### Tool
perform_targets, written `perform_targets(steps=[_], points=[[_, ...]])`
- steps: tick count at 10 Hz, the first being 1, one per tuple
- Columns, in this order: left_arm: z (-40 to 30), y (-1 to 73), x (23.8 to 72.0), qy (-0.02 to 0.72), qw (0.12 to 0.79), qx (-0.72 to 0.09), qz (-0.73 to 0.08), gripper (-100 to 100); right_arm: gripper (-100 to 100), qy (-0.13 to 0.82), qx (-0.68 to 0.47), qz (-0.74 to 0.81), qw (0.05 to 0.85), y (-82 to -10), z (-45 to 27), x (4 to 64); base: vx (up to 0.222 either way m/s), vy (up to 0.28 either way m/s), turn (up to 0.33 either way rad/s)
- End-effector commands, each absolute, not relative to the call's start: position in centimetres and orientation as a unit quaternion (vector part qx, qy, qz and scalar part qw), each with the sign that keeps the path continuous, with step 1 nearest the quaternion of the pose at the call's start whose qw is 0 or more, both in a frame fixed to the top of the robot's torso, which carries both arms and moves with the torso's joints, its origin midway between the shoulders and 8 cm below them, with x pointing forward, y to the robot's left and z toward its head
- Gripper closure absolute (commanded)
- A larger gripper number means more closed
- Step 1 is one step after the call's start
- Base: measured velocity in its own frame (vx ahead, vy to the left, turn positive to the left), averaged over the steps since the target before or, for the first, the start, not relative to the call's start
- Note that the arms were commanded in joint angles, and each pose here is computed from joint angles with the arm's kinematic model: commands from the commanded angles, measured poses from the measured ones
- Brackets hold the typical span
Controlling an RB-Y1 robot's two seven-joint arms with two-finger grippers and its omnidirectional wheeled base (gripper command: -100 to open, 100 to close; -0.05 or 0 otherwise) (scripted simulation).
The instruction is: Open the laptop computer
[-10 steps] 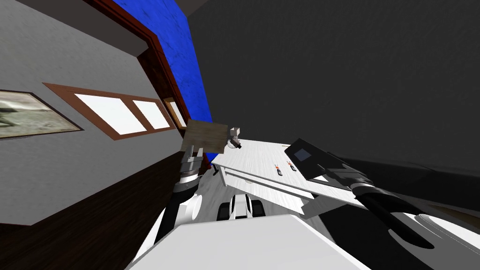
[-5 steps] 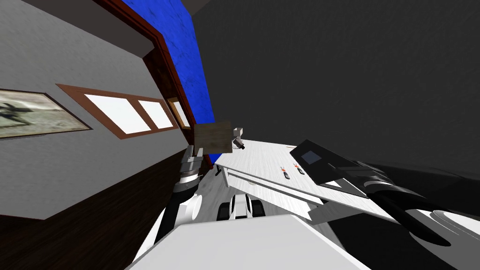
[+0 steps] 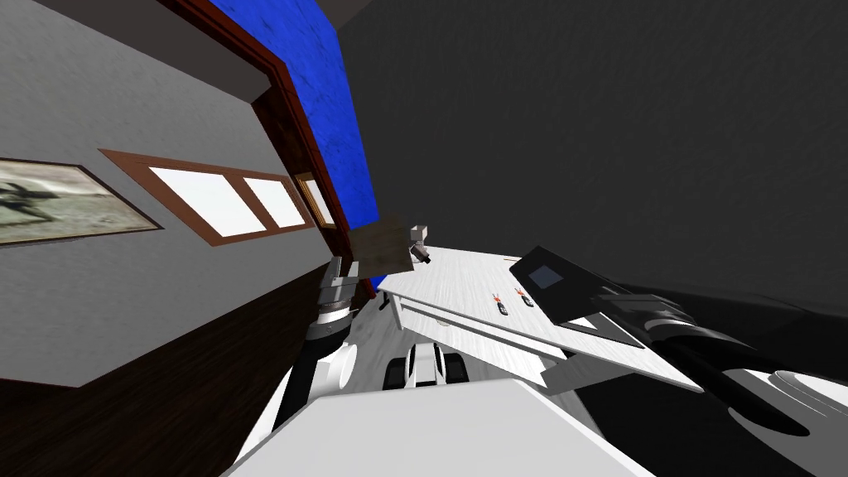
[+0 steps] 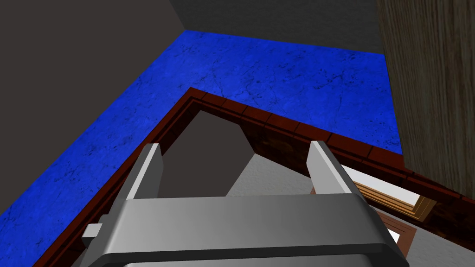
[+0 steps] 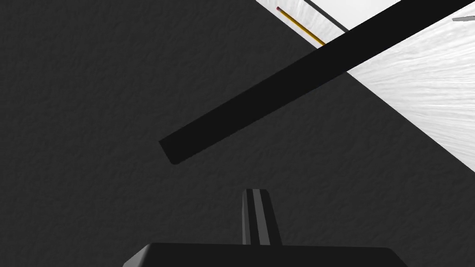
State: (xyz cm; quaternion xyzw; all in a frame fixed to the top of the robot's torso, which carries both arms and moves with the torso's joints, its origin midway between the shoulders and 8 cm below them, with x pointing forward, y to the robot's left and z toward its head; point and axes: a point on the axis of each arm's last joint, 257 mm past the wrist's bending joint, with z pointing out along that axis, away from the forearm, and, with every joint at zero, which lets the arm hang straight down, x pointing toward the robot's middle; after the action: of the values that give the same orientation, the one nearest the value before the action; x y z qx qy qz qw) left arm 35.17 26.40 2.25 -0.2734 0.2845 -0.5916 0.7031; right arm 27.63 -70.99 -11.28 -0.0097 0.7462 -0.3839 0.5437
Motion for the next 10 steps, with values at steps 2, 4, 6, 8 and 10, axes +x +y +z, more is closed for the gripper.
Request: perform_targets(steps=[2,4,6,8,10], points=[[2.2,26.4,35.2,0.284,0.703,-0.273,-0.592,0,100,0.755,0.025,-0.345,0.557,-71.2,-11.5,27.7,-0.026,-0.06,-0.003],[2.2,26.4,35.2,0.284,0.703,-0.273,-0.592,0,100,0.758,0.043,-0.324,0.564,-71.4,-11.6,27.8,-0.026,-0.054,0.0],[2.2,26.4,35.2,0.284,0.703,-0.273,-0.592,0,100,0.759,0.045,-0.32,0.565,-71.3,-11.6,27.9,-0.014,-0.036,0.001],[2.2,26.4,35.2,0.284,0.703,-0.273,-0.592,0,-100,0.762,0.01,-0.342,0.55,-70.6,-11.8,28.2,-0.026,-0.05,0.056],[2.2,26.4,35.2,0.284,0.703,-0.273,-0.592,0,-100,0.762,-0.016,-0.359,0.539,-70.0,-11.9,28.4,-0.028,-0.05,0.022]])
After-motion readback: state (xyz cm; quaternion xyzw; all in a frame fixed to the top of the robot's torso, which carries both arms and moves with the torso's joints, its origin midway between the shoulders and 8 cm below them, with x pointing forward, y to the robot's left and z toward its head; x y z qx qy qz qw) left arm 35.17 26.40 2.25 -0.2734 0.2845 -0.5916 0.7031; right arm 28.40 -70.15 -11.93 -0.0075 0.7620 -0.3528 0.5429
